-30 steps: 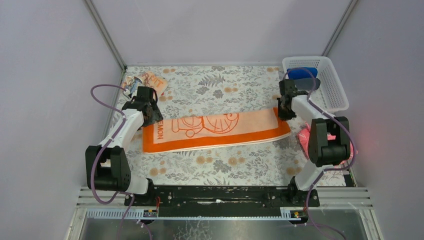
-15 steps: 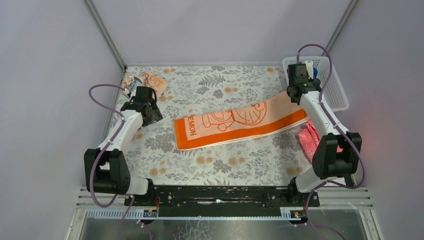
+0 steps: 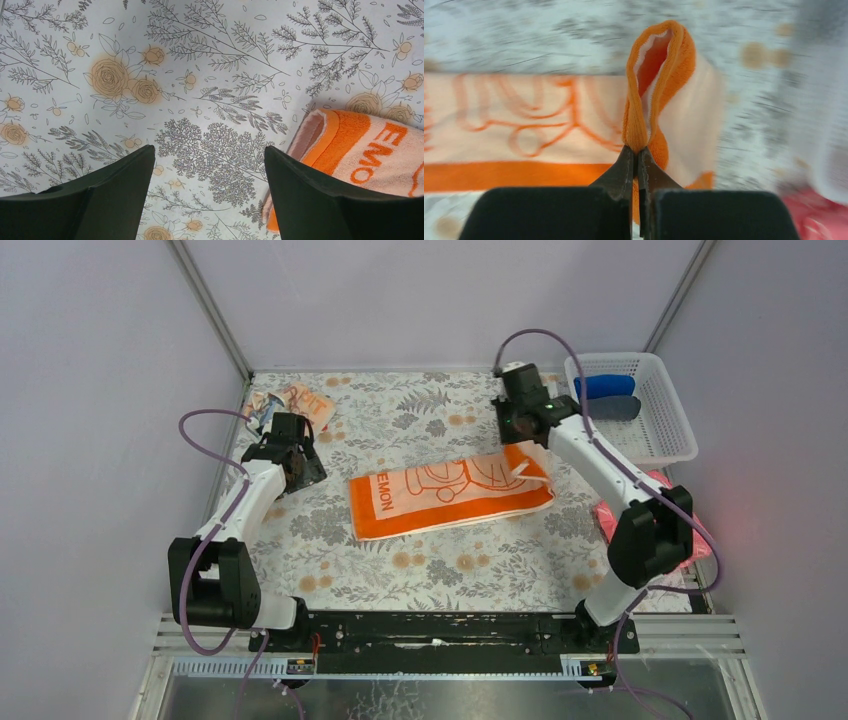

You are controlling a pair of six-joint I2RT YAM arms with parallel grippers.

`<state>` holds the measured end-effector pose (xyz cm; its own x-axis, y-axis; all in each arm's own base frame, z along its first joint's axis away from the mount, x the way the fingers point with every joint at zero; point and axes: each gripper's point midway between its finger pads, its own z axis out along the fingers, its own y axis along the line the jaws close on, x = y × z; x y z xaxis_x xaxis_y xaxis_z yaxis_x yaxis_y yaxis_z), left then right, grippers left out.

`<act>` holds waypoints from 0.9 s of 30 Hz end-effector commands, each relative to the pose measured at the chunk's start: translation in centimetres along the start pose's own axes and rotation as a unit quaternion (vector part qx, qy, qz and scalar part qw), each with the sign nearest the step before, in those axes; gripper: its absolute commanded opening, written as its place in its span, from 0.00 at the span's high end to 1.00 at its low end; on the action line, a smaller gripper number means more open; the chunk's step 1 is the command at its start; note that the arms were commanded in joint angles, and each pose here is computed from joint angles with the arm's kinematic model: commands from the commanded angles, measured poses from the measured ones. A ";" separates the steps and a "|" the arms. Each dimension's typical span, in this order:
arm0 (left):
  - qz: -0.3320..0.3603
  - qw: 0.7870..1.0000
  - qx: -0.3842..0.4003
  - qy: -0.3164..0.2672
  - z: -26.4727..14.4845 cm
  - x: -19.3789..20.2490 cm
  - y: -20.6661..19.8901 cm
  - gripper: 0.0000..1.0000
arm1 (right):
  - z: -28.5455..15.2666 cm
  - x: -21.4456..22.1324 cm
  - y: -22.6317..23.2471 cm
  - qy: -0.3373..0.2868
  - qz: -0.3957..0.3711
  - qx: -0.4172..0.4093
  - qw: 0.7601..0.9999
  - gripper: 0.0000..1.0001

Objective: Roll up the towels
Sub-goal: Fold the towel at the center of the board.

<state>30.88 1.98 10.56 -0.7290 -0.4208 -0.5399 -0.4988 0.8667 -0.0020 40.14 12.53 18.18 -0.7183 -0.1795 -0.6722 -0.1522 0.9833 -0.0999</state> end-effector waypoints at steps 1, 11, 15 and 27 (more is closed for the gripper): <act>-0.003 1.000 0.016 -0.013 -0.2 -0.5 -0.5 0.20 | -0.9 0.3 10.4 0.035 0.022 -0.174 0.984 1.00; -0.002 1.000 0.028 -0.005 -0.1 -0.2 -1.0 0.20 | -3.3 0.3 22.6 0.050 0.038 -0.308 0.949 1.00; -0.001 1.000 0.030 -0.001 0.0 0.0 -1.1 0.20 | -4.1 0.2 25.6 0.053 0.051 -0.342 0.937 1.00; 0.003 0.999 0.043 0.012 0.3 0.4 -1.6 0.22 | -4.0 0.6 31.3 0.065 0.100 -0.399 0.909 1.00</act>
<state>30.93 0.73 10.38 -0.7449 -0.4286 -0.5113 -0.4691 0.8814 -0.0554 32.32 39.85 15.31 -0.8521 -0.1084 -0.5119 -0.4069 0.7524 0.5180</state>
